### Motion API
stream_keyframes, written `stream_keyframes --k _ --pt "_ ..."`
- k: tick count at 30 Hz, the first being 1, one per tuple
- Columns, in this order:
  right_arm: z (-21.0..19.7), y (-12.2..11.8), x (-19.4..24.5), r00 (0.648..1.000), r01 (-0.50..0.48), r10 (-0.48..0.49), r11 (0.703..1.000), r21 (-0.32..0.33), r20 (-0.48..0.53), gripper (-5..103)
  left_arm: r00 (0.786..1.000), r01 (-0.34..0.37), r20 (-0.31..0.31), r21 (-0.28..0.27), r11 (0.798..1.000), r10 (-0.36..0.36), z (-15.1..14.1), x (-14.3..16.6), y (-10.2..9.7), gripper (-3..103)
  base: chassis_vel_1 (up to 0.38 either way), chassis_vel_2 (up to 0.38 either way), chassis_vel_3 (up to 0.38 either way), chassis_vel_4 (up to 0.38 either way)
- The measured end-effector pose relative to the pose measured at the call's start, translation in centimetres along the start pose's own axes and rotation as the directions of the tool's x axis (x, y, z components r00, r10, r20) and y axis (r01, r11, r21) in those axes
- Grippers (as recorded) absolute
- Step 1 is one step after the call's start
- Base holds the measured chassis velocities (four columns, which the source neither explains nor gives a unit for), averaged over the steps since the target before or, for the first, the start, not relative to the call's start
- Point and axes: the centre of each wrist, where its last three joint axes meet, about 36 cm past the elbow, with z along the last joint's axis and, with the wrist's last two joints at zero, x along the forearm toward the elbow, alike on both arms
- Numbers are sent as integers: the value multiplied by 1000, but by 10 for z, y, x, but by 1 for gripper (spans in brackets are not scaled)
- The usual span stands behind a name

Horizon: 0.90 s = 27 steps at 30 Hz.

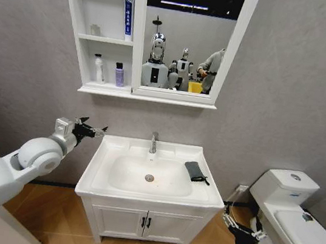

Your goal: Move facial cleanser and shampoo from washbasin to cabinet, then wipe washbasin with towel.

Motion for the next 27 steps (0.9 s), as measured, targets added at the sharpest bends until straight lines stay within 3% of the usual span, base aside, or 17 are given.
stream_keyframes --k 4,7,9,12,14,19,27 --pt "-5 -1 -10 1000 21 -21 1000 -2 3 100 995 95 -33 35 995 -93 39 32 17 100 0 0 0 0" --pt "-7 -1 -16 999 46 -46 999 -9 3 100 991 131 -44 60 990 -129 57 50 19 100 0 0 0 0" --pt "-9 -1 -19 998 57 -57 998 -24 -4 100 989 145 -51 80 986 -141 66 58 16 100 0 0 0 0" --pt "-18 2 -25 995 83 -90 989 -123 -53 100 983 175 -74 147 974 -165 93 85 1 100 0 0 0 0" --pt "-21 2 -29 994 94 -101 986 -137 -49 100 981 187 -79 171 968 -175 101 94 -6 100 0 0 0 0" --pt "-32 -9 -45 988 152 -155 982 -113 -20 100 978 208 -72 217 954 -196 107 115 -26 100 0 0 0 0" --pt "-48 -10 -78 974 228 -228 971 -76 7 100 976 214 -84 224 951 -200 103 120 -35 100 0 0 0 0"
